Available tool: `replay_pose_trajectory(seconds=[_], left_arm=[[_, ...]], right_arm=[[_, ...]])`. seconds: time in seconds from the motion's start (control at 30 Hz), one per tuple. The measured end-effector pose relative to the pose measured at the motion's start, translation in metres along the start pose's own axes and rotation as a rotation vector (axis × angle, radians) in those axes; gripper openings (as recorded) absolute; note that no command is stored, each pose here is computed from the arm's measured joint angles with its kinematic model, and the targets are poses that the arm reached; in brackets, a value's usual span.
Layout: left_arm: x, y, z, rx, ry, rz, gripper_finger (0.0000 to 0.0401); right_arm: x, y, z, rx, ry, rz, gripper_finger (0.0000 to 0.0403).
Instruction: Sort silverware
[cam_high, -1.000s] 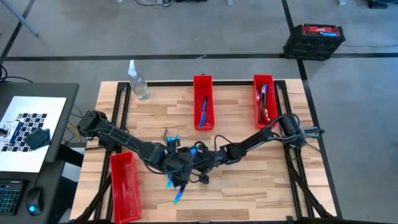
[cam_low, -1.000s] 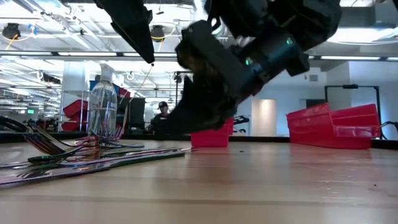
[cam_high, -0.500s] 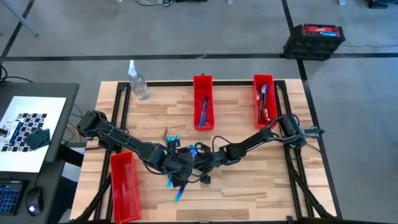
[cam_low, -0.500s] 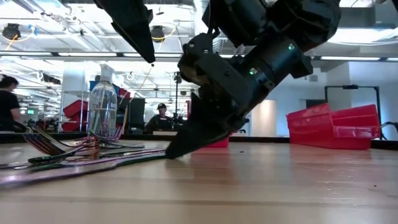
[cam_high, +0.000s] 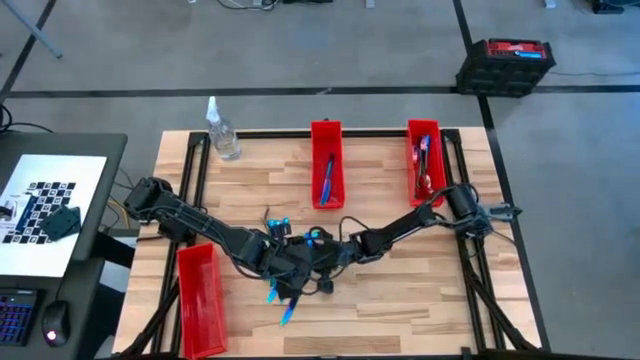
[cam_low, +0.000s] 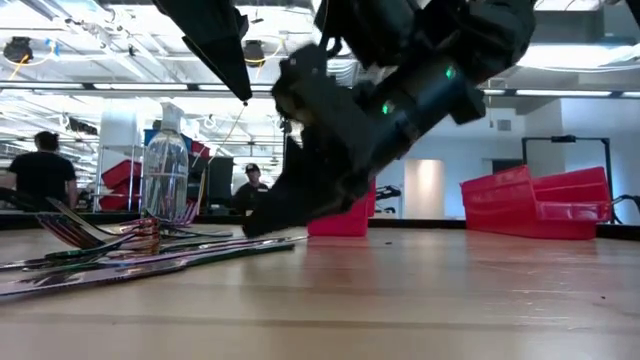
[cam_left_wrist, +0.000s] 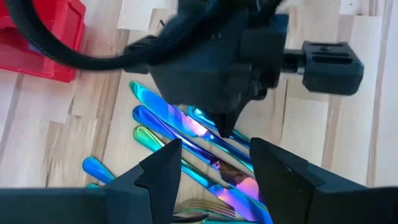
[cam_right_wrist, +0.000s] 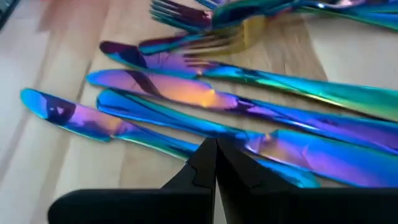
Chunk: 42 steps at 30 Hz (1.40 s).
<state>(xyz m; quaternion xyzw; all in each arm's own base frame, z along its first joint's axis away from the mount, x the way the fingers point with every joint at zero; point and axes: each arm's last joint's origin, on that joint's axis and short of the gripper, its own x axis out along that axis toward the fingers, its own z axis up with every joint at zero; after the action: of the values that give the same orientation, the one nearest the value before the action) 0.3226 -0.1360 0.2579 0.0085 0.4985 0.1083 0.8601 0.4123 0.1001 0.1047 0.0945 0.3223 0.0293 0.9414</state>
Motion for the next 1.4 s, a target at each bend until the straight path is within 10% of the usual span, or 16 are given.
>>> replay_pose_trajectory(seconds=[0.67,1.4], left_arm=[[0.002,-0.003,0.003,0.031,-0.031,-0.019,0.0177],[0.073,-0.023,-0.035,-0.087,-0.216,-0.266,0.0177]], right_arm=[[-0.025,0.030,-0.034,-0.040,0.302,-0.105,0.0000],[-0.050,0.022,-0.038,0.136,0.389,-0.248,0.0000]])
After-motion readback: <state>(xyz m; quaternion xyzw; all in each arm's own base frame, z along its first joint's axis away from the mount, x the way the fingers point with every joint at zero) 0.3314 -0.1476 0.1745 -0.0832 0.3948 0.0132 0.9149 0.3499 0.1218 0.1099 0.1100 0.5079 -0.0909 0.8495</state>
